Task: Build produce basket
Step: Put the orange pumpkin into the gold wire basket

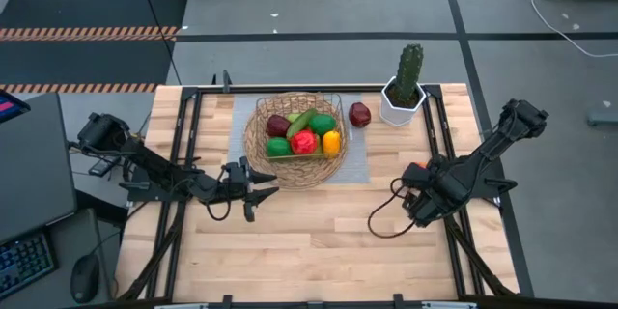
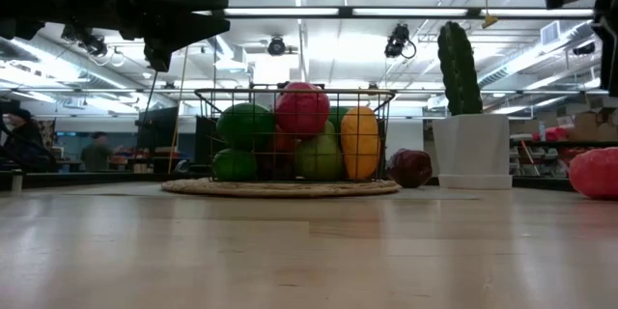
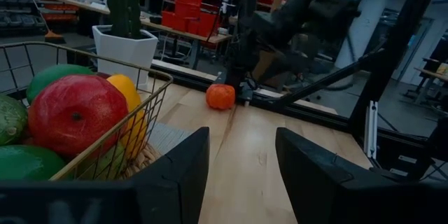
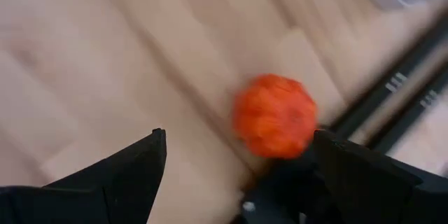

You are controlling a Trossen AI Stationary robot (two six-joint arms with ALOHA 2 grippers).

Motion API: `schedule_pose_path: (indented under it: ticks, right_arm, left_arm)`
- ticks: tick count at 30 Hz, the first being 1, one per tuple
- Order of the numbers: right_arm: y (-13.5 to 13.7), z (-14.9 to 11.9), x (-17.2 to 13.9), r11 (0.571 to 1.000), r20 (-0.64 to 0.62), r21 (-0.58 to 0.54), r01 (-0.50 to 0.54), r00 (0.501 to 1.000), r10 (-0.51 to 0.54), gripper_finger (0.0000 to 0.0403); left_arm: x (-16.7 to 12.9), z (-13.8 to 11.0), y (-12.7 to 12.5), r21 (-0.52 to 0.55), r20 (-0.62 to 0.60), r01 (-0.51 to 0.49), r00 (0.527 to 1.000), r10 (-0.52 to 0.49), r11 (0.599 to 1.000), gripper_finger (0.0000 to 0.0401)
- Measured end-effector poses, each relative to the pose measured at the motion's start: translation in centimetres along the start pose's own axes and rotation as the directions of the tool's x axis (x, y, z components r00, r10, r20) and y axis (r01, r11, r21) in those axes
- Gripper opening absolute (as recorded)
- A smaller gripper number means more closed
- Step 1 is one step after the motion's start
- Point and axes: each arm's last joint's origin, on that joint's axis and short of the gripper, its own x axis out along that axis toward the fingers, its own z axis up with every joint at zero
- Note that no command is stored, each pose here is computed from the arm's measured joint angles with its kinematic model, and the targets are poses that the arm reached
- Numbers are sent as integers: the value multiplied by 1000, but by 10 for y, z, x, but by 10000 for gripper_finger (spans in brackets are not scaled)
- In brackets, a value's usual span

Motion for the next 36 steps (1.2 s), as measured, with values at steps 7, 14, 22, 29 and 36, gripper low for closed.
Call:
schedule_pose_path:
  ticks: [7, 14, 22, 29, 36]
  right_arm:
    - [-11, -7, 21, 986, -44, 86, 140, 990, -136, 363]
    - [-9, -4, 23, 991, -71, 47, 125, 990, -121, 363]
    - [0, 3, 25, 994, -127, -114, -2, 992, -12, 363]
    - [-3, 11, 36, 996, -172, -85, -3, 985, -11, 362]
    - [-9, 24, 44, 997, -235, -80, -13, 972, -6, 356]
  left_arm:
    - [0, 0, 0, -2, 0, 0, 1000, 0, 1000, 172]
    - [0, 0, 0, -3, 0, 0, 1000, 0, 1000, 172]
    - [0, 0, 0, -5, 0, 0, 1000, 0, 1000, 172]
    - [0, 0, 0, -24, 0, 0, 1000, 0, 1000, 172]
    - [0, 0, 0, -24, 0, 0, 1000, 0, 1000, 172]
